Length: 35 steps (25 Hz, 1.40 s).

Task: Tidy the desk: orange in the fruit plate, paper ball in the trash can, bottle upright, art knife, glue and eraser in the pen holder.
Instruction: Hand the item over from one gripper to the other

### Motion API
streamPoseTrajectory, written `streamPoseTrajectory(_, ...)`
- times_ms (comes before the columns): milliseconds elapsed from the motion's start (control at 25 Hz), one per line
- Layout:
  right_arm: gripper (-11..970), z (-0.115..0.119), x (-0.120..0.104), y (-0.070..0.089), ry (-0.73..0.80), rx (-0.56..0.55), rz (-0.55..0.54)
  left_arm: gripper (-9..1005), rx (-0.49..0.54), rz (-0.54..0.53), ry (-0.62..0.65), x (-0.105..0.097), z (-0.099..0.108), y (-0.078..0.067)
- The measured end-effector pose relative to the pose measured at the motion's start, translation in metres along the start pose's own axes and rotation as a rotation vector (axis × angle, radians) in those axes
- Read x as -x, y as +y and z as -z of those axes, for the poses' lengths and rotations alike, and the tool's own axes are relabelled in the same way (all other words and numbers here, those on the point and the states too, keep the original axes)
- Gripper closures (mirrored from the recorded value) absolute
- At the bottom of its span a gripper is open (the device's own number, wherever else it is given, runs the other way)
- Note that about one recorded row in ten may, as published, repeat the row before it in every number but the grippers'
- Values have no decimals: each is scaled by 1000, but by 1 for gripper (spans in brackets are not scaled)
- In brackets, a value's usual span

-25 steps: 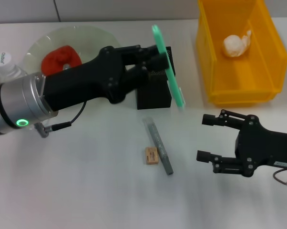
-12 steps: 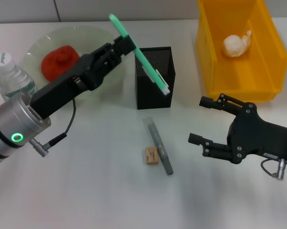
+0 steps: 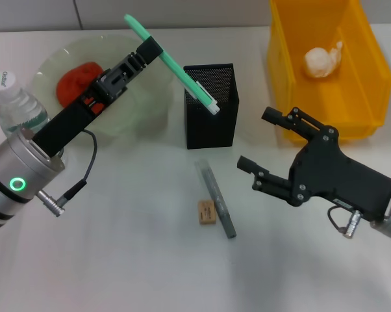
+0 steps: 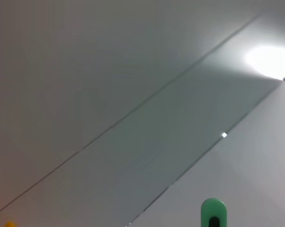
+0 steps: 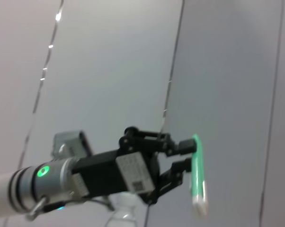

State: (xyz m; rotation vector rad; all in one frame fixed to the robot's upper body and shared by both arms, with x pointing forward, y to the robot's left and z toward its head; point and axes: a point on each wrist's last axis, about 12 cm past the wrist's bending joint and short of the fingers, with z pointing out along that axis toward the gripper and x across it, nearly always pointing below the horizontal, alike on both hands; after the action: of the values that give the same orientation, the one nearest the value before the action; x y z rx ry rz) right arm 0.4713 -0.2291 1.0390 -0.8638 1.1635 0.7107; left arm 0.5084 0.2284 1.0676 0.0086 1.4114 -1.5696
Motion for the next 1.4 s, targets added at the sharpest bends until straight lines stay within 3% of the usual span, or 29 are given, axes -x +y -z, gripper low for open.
streamPoseTrajectory(280,197,-14,1,8,-56,-63,40,808,79,106,-76,-5,8,6)
streamPoseTrajectory(560,203,-30,0,6,-47,-52,47,808,118,234,-92,-12,6,9)
streamPoseTrajectory(960,213,-39,0,3,-43,-68,67,808,151,337,-117,-27,8,7)
streamPoseTrajectory(1400,223,-41,-6,10,-3,-54,49,807,193,395,-140,-45,16,6)
